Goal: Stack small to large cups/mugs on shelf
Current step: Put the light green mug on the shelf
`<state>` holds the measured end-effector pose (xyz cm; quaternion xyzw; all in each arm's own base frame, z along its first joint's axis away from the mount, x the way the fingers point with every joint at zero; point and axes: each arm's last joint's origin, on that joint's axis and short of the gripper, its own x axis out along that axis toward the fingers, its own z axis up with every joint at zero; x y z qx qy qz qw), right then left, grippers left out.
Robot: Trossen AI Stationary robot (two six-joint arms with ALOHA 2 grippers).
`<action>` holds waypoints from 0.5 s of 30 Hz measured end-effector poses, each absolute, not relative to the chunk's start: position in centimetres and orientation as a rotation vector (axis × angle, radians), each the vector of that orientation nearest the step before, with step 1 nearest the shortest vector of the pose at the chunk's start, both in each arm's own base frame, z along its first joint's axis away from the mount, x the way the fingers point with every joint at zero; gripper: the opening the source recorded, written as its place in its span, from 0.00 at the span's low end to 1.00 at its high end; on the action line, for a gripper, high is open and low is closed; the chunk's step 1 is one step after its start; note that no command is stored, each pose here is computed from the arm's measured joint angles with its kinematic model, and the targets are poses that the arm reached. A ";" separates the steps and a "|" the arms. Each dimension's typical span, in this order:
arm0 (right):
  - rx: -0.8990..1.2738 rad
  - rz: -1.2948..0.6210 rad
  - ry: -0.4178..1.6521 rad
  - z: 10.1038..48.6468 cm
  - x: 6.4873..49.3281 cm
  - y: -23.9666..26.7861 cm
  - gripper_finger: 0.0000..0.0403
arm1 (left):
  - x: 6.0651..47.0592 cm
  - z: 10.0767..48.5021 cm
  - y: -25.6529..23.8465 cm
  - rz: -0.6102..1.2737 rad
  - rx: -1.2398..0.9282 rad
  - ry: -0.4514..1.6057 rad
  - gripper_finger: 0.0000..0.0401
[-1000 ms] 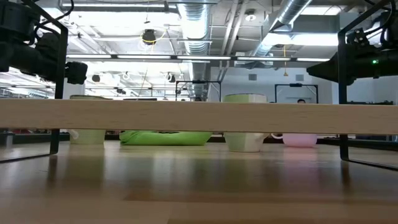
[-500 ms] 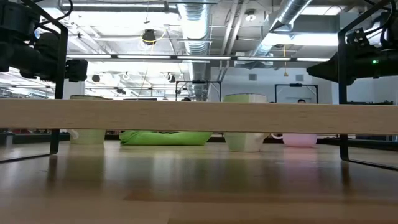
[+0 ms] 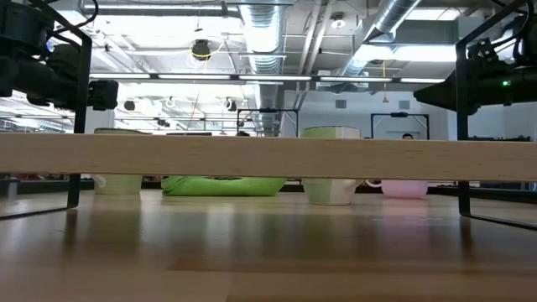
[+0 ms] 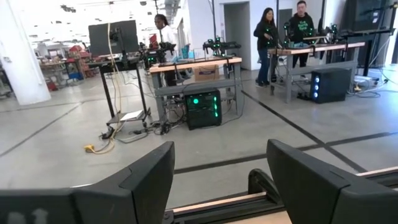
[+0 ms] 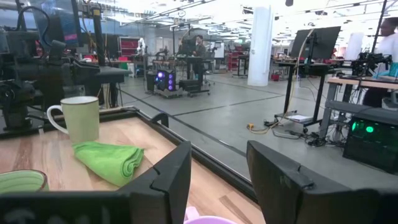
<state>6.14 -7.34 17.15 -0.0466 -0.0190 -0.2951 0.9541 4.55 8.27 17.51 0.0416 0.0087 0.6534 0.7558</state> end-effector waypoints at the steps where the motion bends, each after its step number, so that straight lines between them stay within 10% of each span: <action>1: -0.095 -0.600 -0.038 17.1 6.1 -7.3 0.44 | 4.6 17.5 8.3 1.425 0.091 0.019 0.62; 15: -0.095 -0.600 -0.039 17.2 6.1 -7.3 0.44 | 5.1 17.6 8.1 1.229 -0.012 -0.080 0.62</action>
